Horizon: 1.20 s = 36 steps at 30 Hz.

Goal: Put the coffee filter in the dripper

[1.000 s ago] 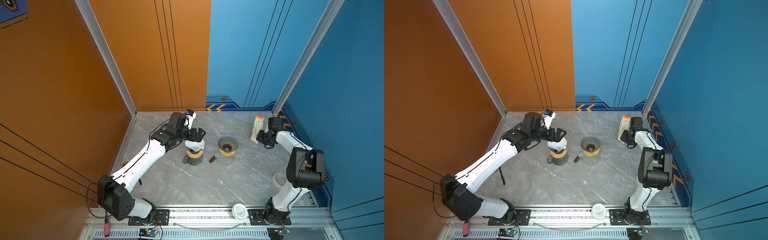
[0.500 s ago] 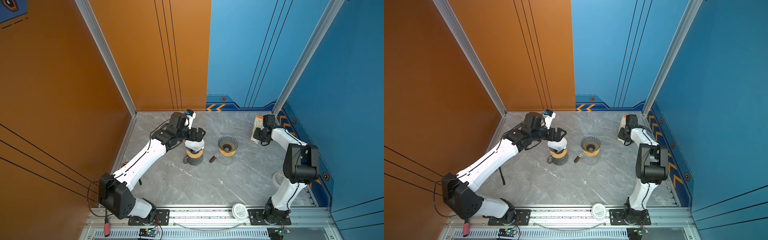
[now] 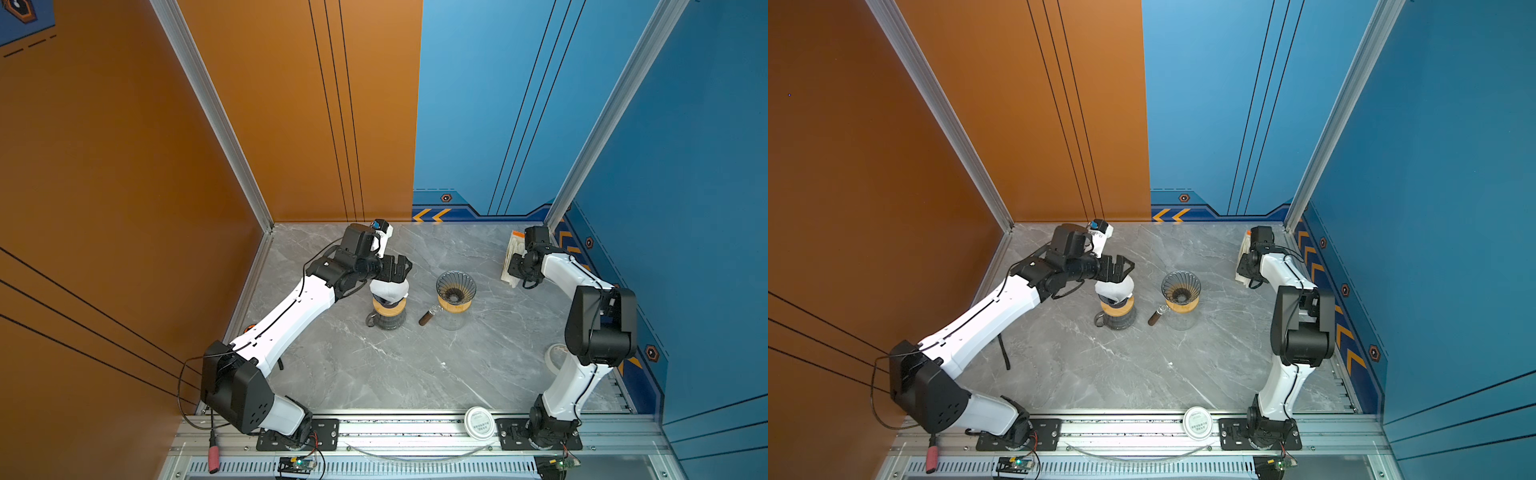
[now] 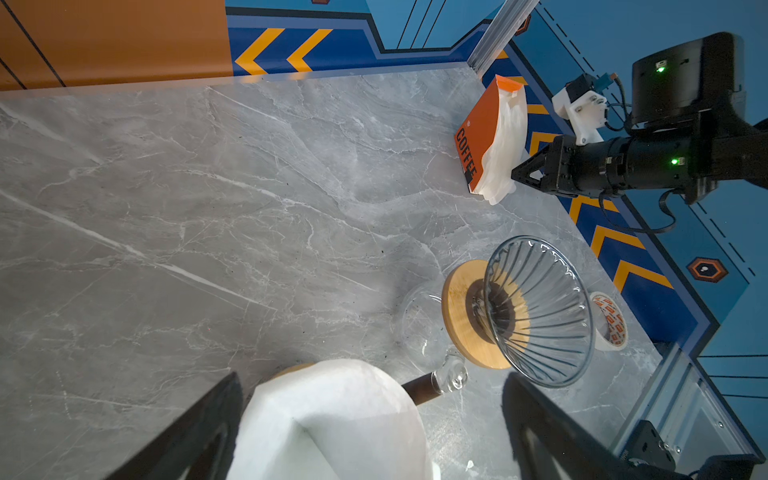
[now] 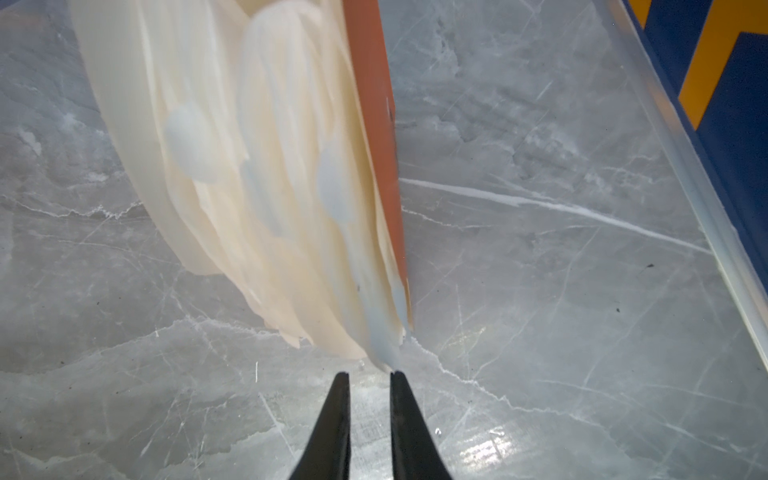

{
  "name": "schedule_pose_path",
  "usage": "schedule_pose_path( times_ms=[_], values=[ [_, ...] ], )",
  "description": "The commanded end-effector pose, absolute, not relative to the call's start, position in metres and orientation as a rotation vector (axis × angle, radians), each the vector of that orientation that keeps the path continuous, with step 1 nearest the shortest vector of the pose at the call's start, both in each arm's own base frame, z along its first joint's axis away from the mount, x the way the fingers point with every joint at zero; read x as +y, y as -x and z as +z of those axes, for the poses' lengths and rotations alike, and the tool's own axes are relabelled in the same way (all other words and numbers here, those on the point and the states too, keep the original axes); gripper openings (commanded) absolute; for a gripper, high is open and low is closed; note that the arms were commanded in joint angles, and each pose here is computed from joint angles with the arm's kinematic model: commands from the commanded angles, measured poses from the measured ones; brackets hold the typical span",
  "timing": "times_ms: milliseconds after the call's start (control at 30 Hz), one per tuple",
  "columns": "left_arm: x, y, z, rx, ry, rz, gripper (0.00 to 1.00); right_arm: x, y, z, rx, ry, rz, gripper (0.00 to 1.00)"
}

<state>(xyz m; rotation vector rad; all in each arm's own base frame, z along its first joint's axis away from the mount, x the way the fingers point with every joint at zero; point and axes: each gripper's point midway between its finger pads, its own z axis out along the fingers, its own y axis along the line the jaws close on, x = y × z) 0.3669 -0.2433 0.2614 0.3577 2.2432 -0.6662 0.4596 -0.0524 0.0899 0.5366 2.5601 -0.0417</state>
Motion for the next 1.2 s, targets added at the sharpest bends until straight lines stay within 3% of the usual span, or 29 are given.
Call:
schedule_pose_path(
  times_ms=[0, 500, 767, 1167],
  values=[
    [-0.243, -0.371, 0.268, 2.240, -0.339, -0.674, 0.98, -0.052, -0.459, 0.082, 2.616, -0.515, -0.036, 0.16],
    [-0.245, -0.371, 0.266, 2.252, -0.340, -0.682, 0.98, -0.051, -0.459, 0.068, 2.651, -0.530, -0.051, 0.12],
    [-0.245, -0.370, 0.265, 2.259, -0.340, -0.684, 0.98, -0.056, -0.458, 0.068, 2.645, -0.552, -0.080, 0.02],
    [-0.248, -0.371, 0.262, 2.267, -0.343, -0.696, 0.98, -0.047, -0.451, 0.106, 2.621, -0.553, -0.003, 0.00]
  ],
)
